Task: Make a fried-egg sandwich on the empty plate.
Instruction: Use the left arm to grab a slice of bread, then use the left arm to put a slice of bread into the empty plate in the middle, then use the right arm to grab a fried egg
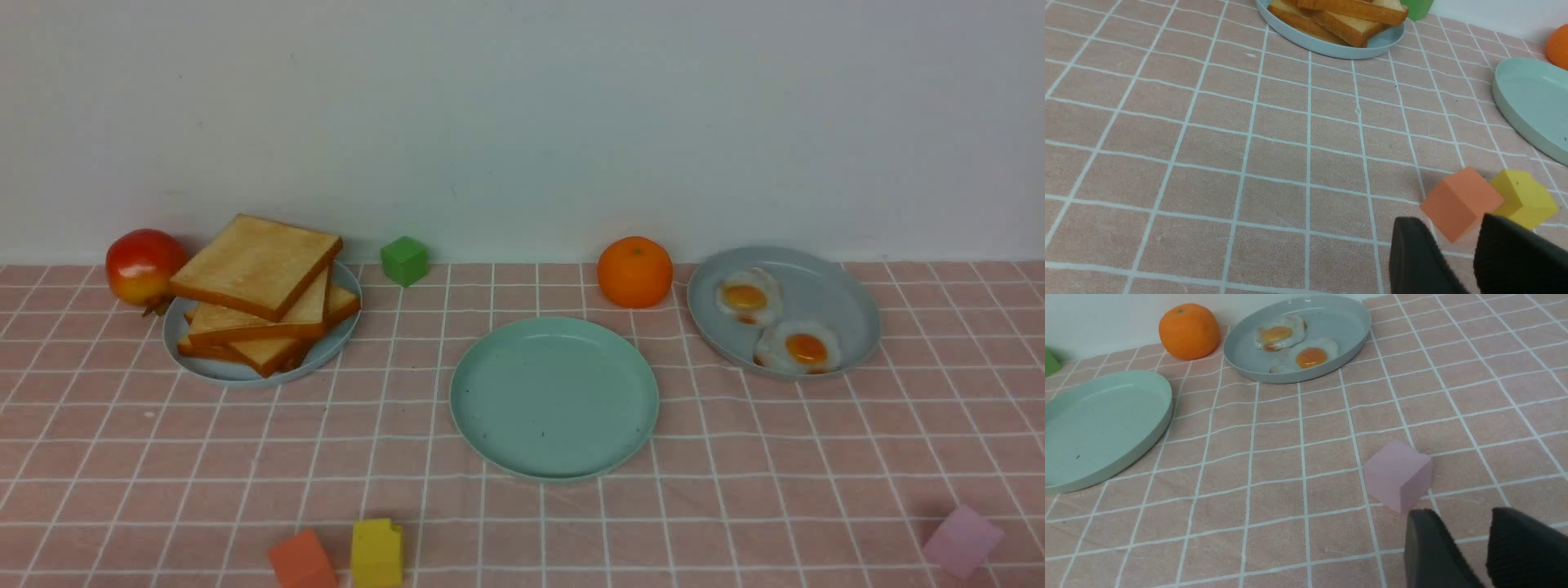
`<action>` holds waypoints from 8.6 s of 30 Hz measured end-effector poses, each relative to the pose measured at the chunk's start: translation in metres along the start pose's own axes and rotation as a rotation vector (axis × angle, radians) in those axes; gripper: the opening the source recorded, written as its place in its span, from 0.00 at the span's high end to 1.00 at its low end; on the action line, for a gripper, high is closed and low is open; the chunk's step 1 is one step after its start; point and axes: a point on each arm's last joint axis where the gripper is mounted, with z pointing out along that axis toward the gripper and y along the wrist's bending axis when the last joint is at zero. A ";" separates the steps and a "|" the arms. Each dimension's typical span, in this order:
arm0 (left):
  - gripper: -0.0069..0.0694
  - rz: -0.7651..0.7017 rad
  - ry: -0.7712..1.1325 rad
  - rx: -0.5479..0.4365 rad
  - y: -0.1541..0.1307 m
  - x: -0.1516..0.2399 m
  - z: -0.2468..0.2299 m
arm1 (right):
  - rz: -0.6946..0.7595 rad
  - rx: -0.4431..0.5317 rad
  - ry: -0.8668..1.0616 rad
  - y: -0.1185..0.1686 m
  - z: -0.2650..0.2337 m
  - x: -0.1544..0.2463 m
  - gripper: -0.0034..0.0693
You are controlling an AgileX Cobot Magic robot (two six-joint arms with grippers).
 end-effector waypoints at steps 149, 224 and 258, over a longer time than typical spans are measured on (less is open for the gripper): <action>0.56 0.460 0.700 -0.161 -0.062 -0.165 0.389 | 0.049 -0.359 0.189 0.058 -0.061 -0.119 0.85; 0.93 0.393 0.311 0.605 -0.128 -0.159 -0.015 | -0.604 -0.301 0.750 0.100 0.314 -0.185 0.72; 0.93 0.442 0.364 0.581 -0.123 -0.154 -0.015 | -1.050 -0.383 0.825 0.087 0.435 -0.124 0.31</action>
